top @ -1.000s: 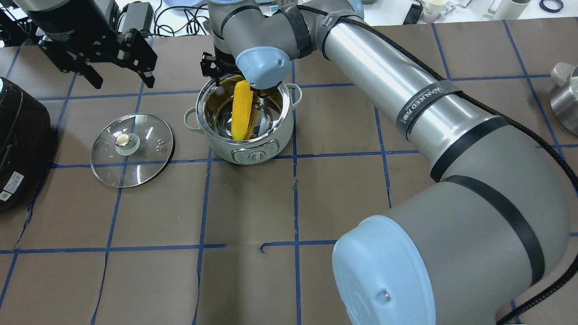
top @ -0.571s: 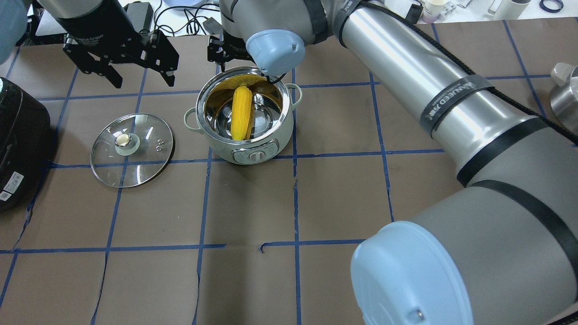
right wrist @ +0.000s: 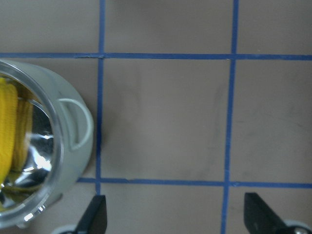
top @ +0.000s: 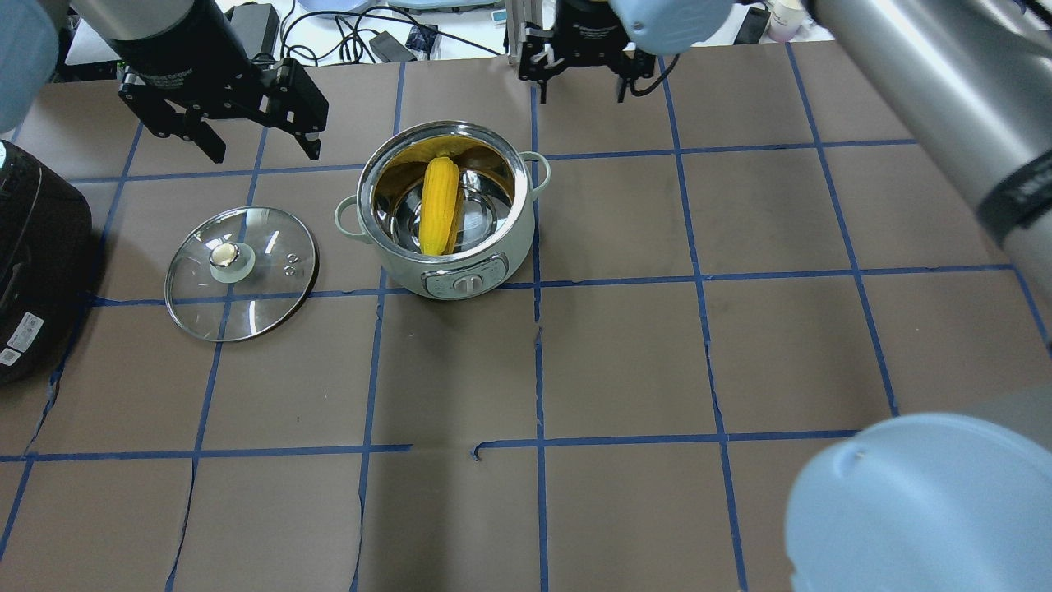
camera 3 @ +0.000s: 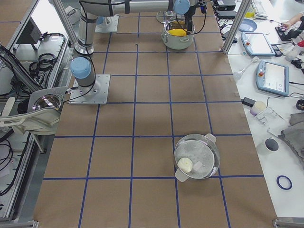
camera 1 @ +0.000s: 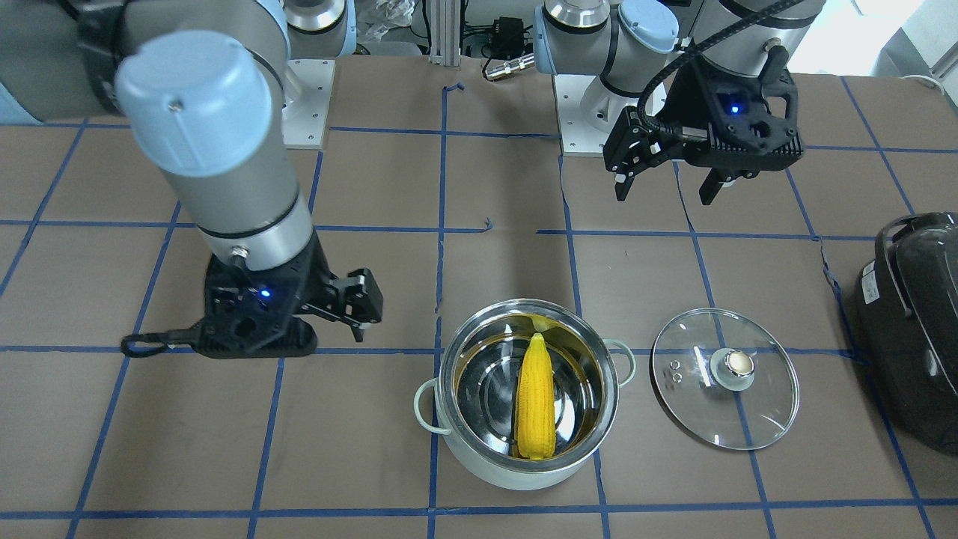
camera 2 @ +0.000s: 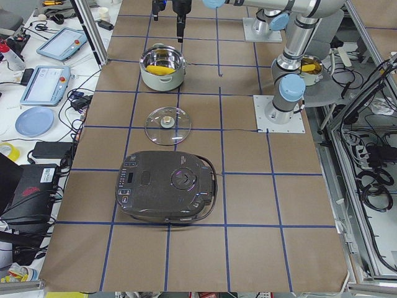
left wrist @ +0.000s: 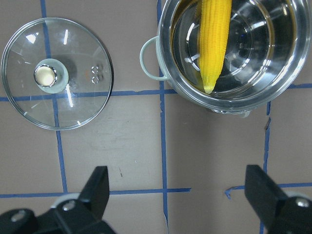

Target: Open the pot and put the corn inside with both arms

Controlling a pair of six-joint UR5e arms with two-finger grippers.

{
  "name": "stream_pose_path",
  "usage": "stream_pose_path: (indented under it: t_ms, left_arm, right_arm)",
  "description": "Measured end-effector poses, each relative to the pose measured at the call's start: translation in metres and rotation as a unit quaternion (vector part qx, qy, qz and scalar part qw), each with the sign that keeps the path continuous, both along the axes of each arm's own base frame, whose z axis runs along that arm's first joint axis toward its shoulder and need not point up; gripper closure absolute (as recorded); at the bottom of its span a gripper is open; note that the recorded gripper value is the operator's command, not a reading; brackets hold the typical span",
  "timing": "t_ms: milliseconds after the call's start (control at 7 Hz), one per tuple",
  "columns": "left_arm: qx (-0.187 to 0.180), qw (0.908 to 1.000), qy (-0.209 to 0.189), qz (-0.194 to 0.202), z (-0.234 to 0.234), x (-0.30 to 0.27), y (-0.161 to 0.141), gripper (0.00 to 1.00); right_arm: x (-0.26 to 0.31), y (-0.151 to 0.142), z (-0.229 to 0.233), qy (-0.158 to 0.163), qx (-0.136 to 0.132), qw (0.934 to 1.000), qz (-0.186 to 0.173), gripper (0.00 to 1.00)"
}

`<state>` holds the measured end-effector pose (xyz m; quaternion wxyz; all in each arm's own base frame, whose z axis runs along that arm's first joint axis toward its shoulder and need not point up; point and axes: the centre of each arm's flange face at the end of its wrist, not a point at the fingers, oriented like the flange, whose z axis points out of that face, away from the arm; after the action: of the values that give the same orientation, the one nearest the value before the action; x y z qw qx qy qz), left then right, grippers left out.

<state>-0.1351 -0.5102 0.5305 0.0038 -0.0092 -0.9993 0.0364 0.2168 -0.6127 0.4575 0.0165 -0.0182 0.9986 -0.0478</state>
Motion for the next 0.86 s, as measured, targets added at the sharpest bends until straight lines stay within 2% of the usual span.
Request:
stream_pose_path:
  t_ms: [286, 429, 571, 857]
  left_arm:
    - [0.0, 1.0, 0.0, 0.001, 0.0, 0.001, 0.0, 0.0]
    - [0.0, 1.0, 0.001, 0.001, 0.0, 0.002, -0.001, 0.0]
    - [0.0, 1.0, 0.002, 0.002, 0.0, 0.004, -0.001, 0.0]
    - [-0.001, 1.0, 0.002, 0.0, 0.001, 0.006, -0.002, 0.0]
  right_arm:
    - [-0.043, 0.072, 0.034, 0.013, -0.012, 0.9998, 0.005, 0.0]
    - [-0.049, 0.098, 0.049, 0.021, -0.018, 0.9996, 0.004, 0.0]
    - [-0.052, 0.11, 0.061, 0.027, -0.022, 0.9994, 0.003, 0.0]
    - [-0.054, 0.112, 0.069, 0.029, -0.014, 0.9995, 0.006, 0.0]
